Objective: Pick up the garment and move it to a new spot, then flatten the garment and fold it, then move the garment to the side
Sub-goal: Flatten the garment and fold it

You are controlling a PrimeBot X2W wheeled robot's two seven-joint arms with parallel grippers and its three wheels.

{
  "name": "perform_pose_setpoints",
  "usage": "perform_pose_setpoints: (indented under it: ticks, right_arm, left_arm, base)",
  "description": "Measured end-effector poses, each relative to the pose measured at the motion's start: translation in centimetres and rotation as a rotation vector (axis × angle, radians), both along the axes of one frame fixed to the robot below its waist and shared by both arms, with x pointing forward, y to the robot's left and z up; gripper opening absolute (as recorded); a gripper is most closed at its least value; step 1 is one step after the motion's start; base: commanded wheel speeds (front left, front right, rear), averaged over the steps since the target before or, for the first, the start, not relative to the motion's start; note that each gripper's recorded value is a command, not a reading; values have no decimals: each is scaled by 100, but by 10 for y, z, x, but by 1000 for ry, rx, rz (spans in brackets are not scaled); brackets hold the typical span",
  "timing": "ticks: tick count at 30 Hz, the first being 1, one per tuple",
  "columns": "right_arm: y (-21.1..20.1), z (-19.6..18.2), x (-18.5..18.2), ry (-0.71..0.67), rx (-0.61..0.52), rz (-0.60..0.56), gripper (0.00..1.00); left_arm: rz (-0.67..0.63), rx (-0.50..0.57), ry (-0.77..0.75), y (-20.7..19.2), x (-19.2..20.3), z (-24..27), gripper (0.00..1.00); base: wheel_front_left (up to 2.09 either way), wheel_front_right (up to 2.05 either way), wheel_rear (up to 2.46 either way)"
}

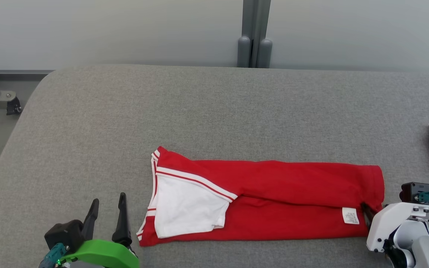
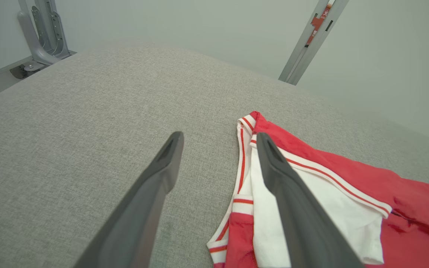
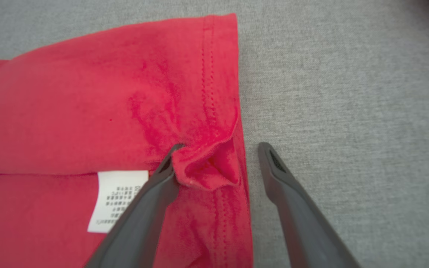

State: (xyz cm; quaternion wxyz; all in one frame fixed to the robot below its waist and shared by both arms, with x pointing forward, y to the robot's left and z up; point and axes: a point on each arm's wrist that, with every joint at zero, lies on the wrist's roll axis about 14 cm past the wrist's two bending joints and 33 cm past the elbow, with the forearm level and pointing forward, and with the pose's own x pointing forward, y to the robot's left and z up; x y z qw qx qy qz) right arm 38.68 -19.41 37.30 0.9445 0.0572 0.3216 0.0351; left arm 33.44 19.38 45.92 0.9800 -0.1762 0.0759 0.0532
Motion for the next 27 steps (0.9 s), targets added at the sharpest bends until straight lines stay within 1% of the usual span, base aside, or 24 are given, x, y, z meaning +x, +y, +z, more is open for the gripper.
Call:
perform_pose_setpoints:
  ticks: [1,2,3,4,5,8,12,15,21,24,27]
  right_arm:
    - [1,-1,1,7,-1,4,77]
    - [2,-1,1,11,-2,7,47]
    - [2,-2,2,16,-4,9,40]
    - [3,-3,2,20,-4,11,16]
    - [4,-3,2,23,-3,13,0]
    - [7,-2,4,20,-2,18,0]
    - [0,4,5,-1,-7,4,0]
    - [-18,11,6,-24,-22,-28,0]
    - [-74,30,1,-77,-81,-124,0]
    - [-80,37,-2,-105,-67,-146,0]
    - [-75,48,-2,-145,-32,-142,0]
  left_arm:
    - [2,7,-5,2,1,2,100]
    - [2,13,-8,3,1,3,100]
    - [2,16,-12,3,1,4,100]
    - [2,19,-15,4,1,5,100]
    - [2,26,-18,5,1,6,100]
    - [1,40,-27,6,1,9,100]
    - [-21,59,-39,2,1,13,100]
    - [-32,74,-50,0,2,14,100]
    - [-55,77,-57,-8,5,14,100]
    - [-66,75,-60,-13,7,14,100]
    - [-82,73,-65,-18,8,14,100]
  base:
    - [0,0,0]
    - [0,0,0]
    - [0,0,0]
    - [0,0,0]
    - [0,0,0]
    - [0,0,0]
    - [0,0,0]
    - [0,0,0]
    - [0,0,0]
    - [0,0,0]
    - [0,0,0]
